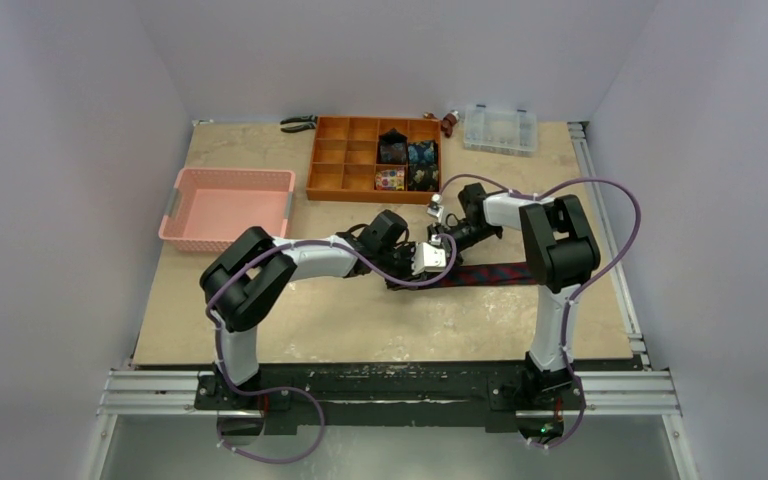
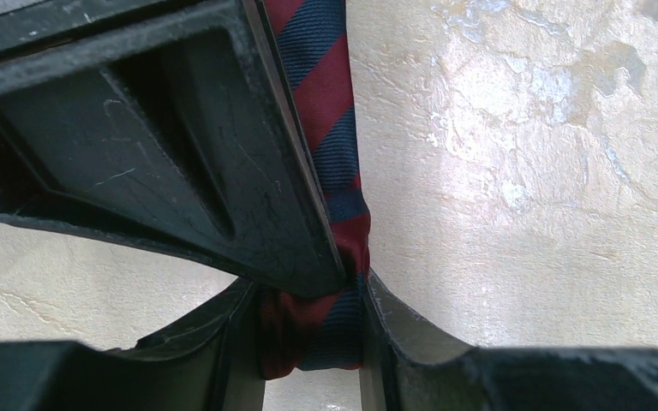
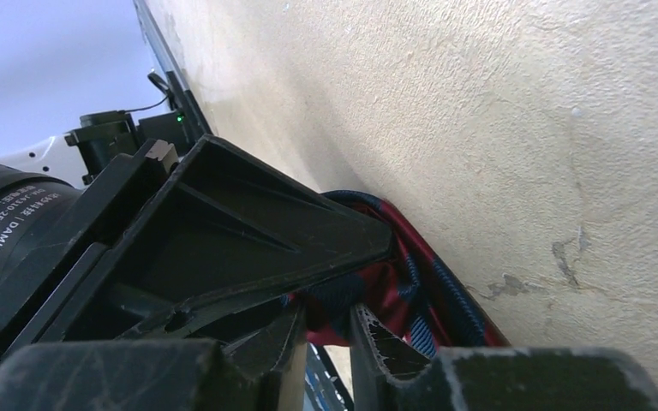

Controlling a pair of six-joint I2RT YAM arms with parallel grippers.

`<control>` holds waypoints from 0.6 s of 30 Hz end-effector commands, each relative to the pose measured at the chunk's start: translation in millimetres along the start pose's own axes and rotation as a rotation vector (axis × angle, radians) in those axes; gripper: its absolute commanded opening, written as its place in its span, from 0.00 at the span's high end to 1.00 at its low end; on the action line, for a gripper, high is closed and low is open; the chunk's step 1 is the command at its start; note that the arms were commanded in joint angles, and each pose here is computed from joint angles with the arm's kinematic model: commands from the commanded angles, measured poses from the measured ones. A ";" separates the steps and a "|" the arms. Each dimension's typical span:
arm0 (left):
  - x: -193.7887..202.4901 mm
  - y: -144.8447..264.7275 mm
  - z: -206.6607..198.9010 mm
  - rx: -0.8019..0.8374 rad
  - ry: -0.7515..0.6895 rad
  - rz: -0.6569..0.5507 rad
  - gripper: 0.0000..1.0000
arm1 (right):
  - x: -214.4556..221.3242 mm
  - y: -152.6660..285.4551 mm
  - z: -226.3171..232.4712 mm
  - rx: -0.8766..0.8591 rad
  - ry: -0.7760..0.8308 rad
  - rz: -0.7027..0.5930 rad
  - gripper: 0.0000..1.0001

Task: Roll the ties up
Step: Roll the tie at the center of the board.

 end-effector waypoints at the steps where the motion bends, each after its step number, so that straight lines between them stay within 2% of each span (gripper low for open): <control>1: 86.5 -3.9 -32.7 0.064 0.108 0.303 0.86 | 14.0 -9.9 -26.2 0.080 -0.004 0.054 0.79; 3: 87.1 -4.2 -33.3 0.064 0.112 0.305 0.86 | 16.2 -7.5 -22.6 0.063 0.001 0.061 0.62; 4: 86.8 -4.0 -33.2 0.064 0.113 0.304 0.86 | 17.2 -5.4 -18.8 0.047 -0.002 0.057 0.57; 6: 86.5 -4.1 -33.5 0.064 0.114 0.303 0.86 | 19.8 -2.1 -10.7 0.019 -0.006 0.045 0.55; 11: 86.9 -5.6 -33.0 0.064 0.117 0.302 0.86 | 19.1 -1.6 -9.3 0.034 -0.006 0.004 0.65; 14: 87.2 -6.2 -33.2 0.067 0.120 0.302 0.86 | 17.8 -7.6 -19.9 0.038 -0.020 0.023 0.72; 17: 86.4 -6.6 -32.7 0.065 0.124 0.300 0.83 | 19.5 -11.1 -33.0 0.079 -0.026 0.038 0.96; 18: 86.2 -7.2 -32.9 0.065 0.129 0.298 0.81 | 21.7 -11.6 -38.5 0.103 -0.028 0.045 1.00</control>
Point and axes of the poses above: each gripper's point midway between its finger pads, its own y axis back along the fingers, its own z axis along the line the jaws close on, x = y × z, the point moved 2 cm from there along y, back along the fingers, and after that the axes turned 4 degrees about -y, right-handed, at the moved point
